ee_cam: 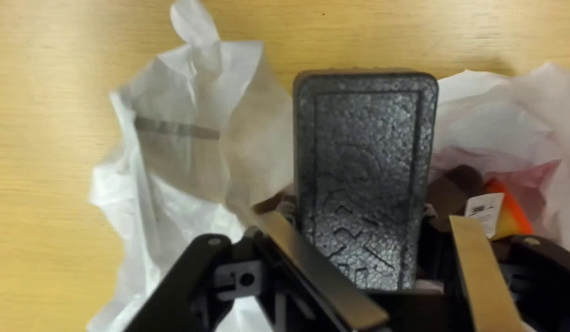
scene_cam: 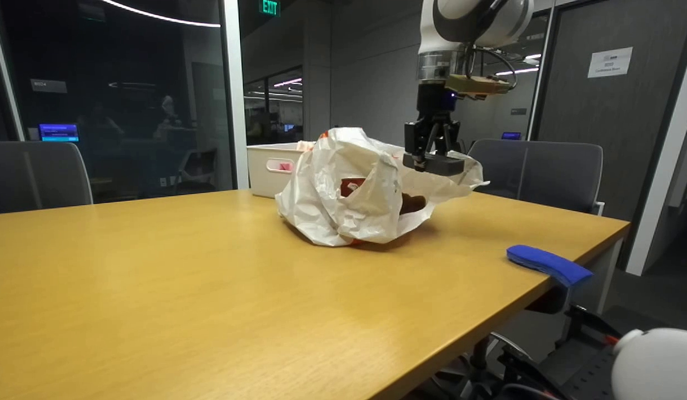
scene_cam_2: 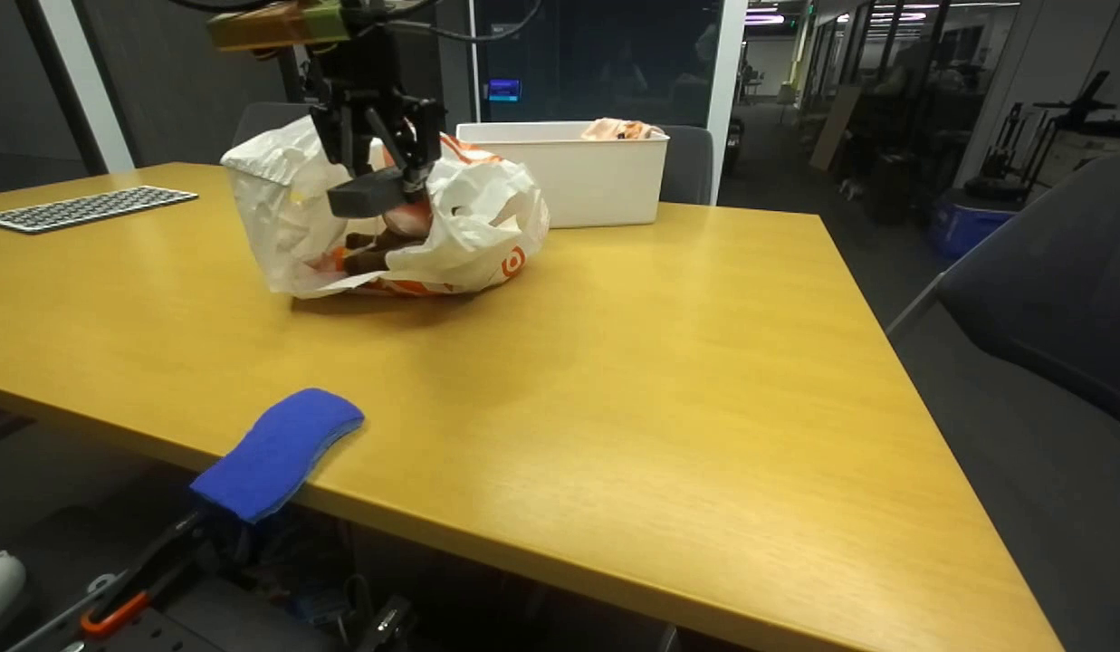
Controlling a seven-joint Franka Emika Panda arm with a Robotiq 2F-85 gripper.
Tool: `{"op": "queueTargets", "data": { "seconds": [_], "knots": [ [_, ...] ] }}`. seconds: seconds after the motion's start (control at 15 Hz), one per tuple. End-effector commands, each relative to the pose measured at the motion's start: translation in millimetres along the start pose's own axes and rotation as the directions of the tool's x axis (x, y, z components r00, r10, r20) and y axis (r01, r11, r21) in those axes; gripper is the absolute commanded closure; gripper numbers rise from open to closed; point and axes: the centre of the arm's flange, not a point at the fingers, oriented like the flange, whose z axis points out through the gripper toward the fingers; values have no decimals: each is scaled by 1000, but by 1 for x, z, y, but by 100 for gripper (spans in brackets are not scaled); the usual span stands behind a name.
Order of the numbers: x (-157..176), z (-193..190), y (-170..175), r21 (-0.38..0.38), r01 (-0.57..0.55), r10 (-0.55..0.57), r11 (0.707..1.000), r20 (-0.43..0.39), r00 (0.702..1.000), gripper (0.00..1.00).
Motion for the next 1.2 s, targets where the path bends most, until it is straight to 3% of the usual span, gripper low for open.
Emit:
{"op": "queueTargets", "data": {
  "seconds": [0.0, 0.27, 0.73, 0.8, 0.87, 1.07, 1.13],
  "knots": [
    [26, -1, 23, -21, -37, 38, 999, 29, 999, 69],
    [54, 19, 14, -16, -27, 28, 999, 54, 998, 69],
    [92, 43, -10, 12, -18, 19, 1000, -30, 999, 69],
    [93, 46, -10, 14, -27, 28, 1000, -31, 999, 19],
    [94, 46, -11, 17, -34, 34, 999, -32, 999, 18],
    [82, 36, -12, -21, -56, 57, 998, 3, 998, 0],
    [74, 25, -12, -28, -60, 61, 998, 13, 998, 0]
  ]
}}
